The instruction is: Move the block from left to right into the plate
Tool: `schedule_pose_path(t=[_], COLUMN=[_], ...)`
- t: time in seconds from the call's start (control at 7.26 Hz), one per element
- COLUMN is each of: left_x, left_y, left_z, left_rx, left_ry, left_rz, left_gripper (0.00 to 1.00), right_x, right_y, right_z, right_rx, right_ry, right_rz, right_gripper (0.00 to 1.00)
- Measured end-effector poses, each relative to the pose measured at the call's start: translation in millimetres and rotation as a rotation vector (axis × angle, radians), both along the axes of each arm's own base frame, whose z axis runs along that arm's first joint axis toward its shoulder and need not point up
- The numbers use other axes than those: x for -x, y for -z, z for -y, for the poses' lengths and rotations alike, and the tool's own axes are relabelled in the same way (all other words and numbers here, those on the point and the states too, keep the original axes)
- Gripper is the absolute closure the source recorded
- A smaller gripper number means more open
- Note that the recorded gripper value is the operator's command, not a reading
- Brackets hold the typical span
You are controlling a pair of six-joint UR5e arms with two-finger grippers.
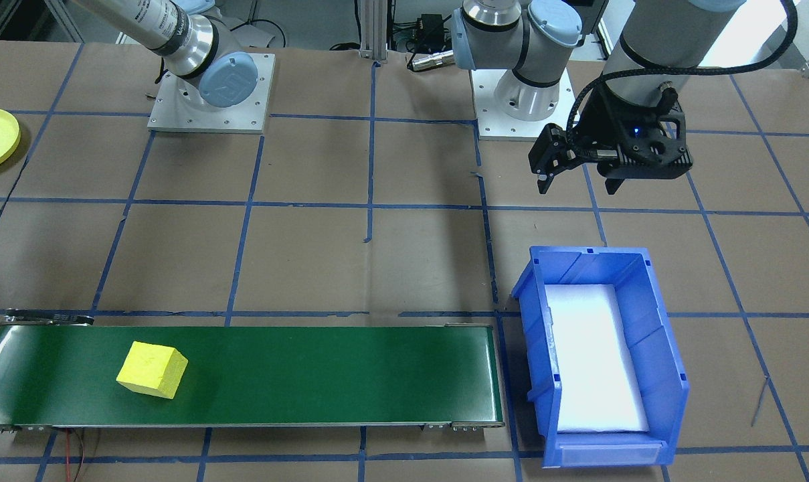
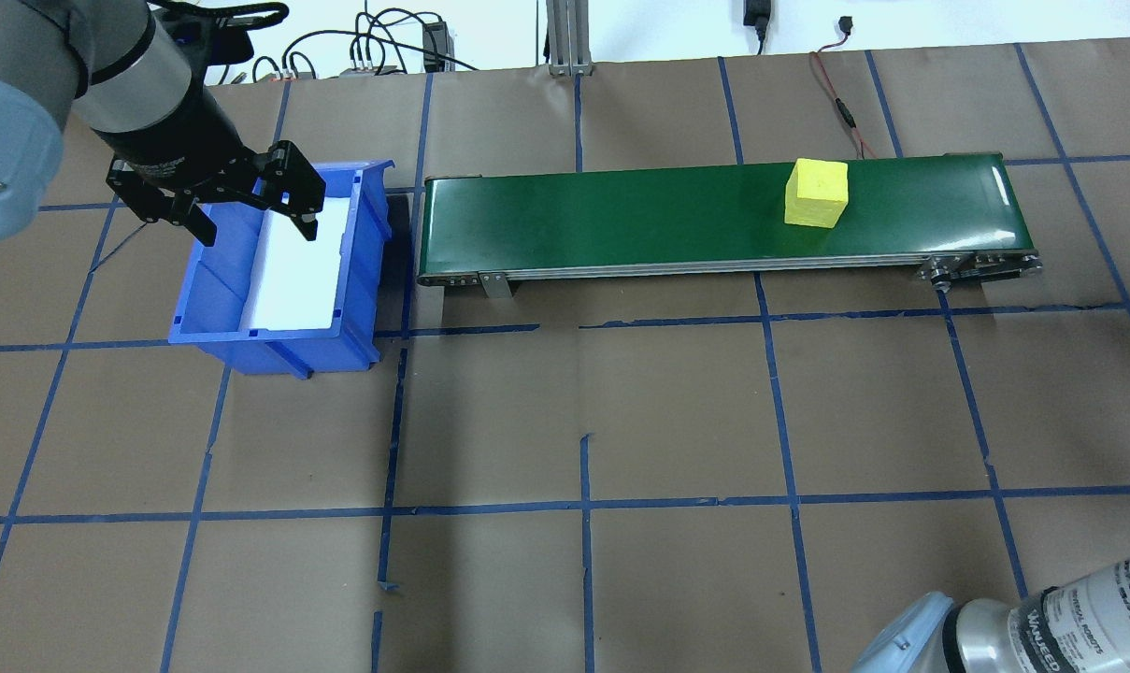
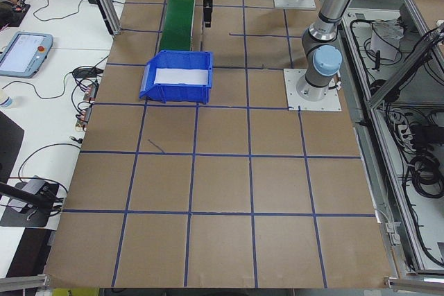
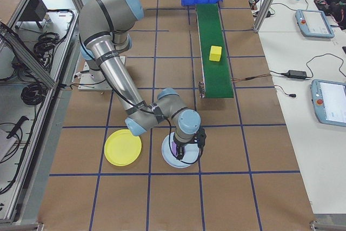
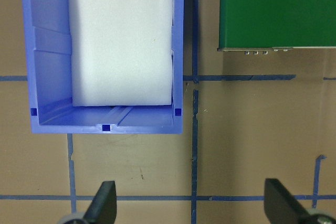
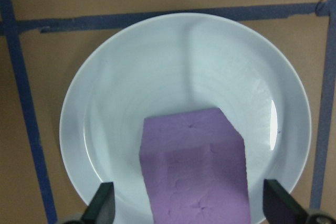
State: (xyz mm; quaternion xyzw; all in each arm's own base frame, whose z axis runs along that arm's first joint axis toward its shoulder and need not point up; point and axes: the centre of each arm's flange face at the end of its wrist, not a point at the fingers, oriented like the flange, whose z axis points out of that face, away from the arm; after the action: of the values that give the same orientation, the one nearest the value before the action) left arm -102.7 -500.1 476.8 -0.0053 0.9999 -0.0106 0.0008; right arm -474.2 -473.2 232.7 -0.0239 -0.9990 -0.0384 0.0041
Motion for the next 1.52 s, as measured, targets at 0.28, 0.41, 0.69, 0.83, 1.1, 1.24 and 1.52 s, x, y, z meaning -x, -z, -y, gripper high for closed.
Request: schedule_pose_path(t=[0.28, 0.41, 0.69, 0.83, 1.1, 1.24, 1.52], left_x=[-0.1, -0.3, -0.7, -1.2, -1.1, -0.9, -0.2], left_y=[-0.9, -0.9, -0.7, -0.7, -1.2, -1.1, -0.2], left_z=[0.7, 1.2, 1.7, 1.9, 1.8, 1.8, 1.6], left_rx=[0.006, 0.009, 0.012, 0.012, 0.014, 0.013, 0.012], left_ry=[0.0, -0.002, -0.001, -0.002, -0.003, -0.002, 0.0], left_rz=[0.0, 0.0, 0.0, 0.001, 0.001, 0.0, 0.0], left_gripper=[0.0, 0.0, 0.0, 0.0, 0.0, 0.0, 0.0], right_x=[-37.7, -76.0, -159.0, -201.4, -285.8, -319.3, -356.2], right_y=[-46.2, -65.2, -79.3, -81.8, -94.1, -99.9, -95.1], right_z=[28.5, 56.4, 108.8, 130.6, 167.6, 179.8, 190.9], right_rx=[0.109, 0.15, 0.202, 0.214, 0.233, 0.241, 0.244], right_ry=[0.014, 0.021, 0.05, 0.056, 0.015, 0.014, 0.039], right_rz=[0.003, 0.008, 0.055, 0.079, 0.095, 0.099, 0.147], right_gripper=[0.0, 0.0, 0.0, 0.0, 0.0, 0.0, 0.0])
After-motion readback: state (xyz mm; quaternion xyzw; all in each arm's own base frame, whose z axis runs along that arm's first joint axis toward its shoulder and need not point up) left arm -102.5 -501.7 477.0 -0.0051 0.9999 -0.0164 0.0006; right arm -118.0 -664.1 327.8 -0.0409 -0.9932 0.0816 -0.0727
